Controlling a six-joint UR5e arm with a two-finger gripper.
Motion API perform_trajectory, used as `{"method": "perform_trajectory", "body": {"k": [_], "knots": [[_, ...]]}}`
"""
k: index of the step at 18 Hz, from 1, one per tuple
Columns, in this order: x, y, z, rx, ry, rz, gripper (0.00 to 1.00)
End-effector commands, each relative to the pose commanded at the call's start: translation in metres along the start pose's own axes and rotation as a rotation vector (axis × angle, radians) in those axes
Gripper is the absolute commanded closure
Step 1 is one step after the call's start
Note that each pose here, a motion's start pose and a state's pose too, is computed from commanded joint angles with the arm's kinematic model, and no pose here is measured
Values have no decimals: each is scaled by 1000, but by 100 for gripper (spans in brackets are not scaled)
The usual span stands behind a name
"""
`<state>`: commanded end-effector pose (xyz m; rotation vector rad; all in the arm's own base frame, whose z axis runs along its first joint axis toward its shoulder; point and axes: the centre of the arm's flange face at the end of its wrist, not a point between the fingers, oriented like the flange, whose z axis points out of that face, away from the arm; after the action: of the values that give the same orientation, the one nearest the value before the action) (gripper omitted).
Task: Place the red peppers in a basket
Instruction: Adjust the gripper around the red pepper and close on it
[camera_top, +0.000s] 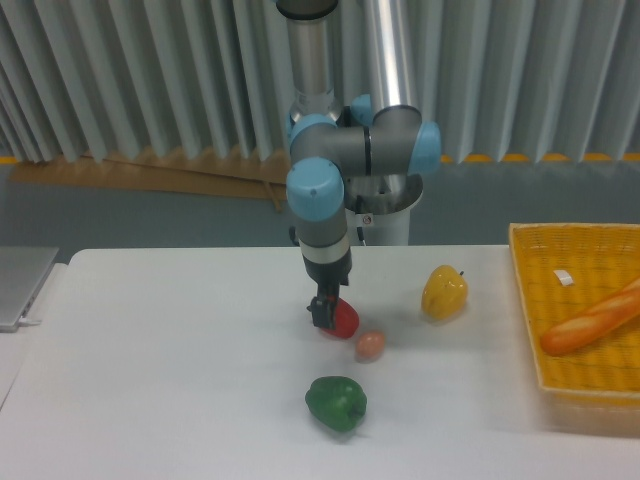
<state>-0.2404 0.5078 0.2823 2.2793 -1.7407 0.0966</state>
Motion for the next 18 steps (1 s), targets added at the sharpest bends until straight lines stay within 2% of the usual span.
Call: {"method": "perform_trajectory", "body": {"k": [5,9,12,18], "knots": [[8,-10,12,11,11,-55,0],[10,-24,5,75,-21,-77,0],[8,-43,5,67,-21,-86,0],[4,-57,6,58,-29,-98,0]]}}
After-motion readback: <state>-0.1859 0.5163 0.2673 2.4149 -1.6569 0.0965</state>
